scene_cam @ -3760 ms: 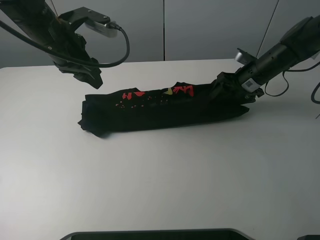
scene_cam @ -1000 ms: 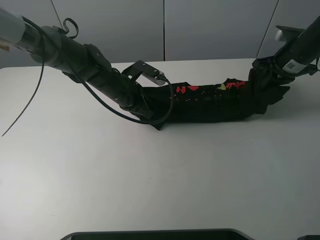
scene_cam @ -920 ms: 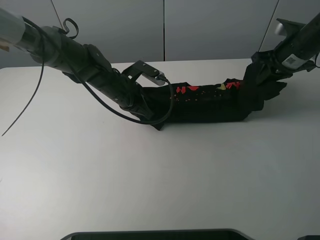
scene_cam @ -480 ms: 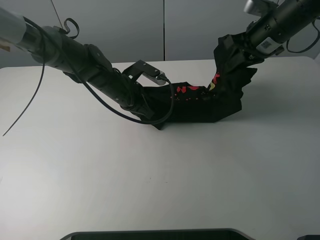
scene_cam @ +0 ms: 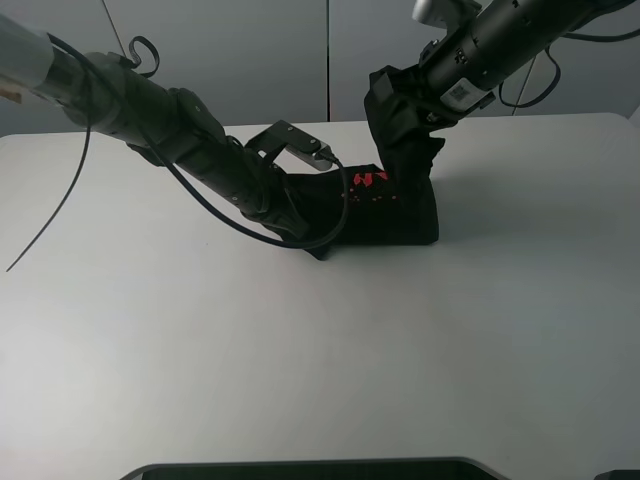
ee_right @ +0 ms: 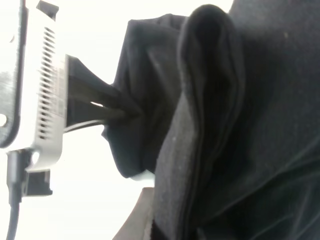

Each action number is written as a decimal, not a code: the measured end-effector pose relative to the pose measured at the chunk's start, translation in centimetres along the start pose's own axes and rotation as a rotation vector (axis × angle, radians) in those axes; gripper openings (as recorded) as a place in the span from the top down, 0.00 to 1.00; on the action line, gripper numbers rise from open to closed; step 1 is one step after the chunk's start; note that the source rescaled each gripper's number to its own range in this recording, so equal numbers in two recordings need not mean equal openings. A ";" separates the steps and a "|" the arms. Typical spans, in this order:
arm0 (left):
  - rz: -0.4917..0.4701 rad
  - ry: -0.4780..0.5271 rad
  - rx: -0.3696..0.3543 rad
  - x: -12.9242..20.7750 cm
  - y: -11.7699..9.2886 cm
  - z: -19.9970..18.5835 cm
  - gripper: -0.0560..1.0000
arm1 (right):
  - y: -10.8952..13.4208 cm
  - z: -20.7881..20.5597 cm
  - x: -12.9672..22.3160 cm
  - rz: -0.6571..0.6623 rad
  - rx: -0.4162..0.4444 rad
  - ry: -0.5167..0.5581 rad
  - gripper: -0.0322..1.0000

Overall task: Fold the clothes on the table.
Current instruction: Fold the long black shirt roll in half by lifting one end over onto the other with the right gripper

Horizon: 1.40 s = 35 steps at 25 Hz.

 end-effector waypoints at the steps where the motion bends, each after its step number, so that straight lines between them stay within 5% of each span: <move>1: 0.000 0.001 0.001 0.0 0.0 0.0 0.80 | 0.2 0.1 -0.2 -0.005 0.003 -0.010 0.87; 10: 0.012 0.002 0.009 0.0 -0.1 0.0 0.80 | 0.5 2.3 -0.5 0.043 -0.054 -0.027 0.87; 19: 0.012 0.002 0.011 0.0 -0.2 0.0 0.80 | 3.3 5.7 0.0 -0.005 -0.084 0.005 0.87; 28: 0.015 0.003 0.016 0.0 -0.2 0.0 0.79 | 2.7 8.8 1.1 0.016 -0.079 0.052 0.87; 32: 0.014 0.006 0.018 0.1 -0.2 0.1 0.55 | 2.7 8.8 1.1 0.014 -0.078 0.050 0.87; 35: 0.022 0.013 0.047 0.0 -0.8 -0.4 0.16 | 2.7 8.8 1.1 0.012 -0.078 0.050 0.87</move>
Point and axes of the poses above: a point on each arm's last joint axis where the gripper is mounted, z pointing out along that axis toward the gripper, y along the wrist's bending axis when the last joint is at zero, x = y × z, the point moved 6 cm from there along z, pointing out along that axis toward the gripper, and after that the axes turned 2 degrees about -z, right-handed, at the moved point
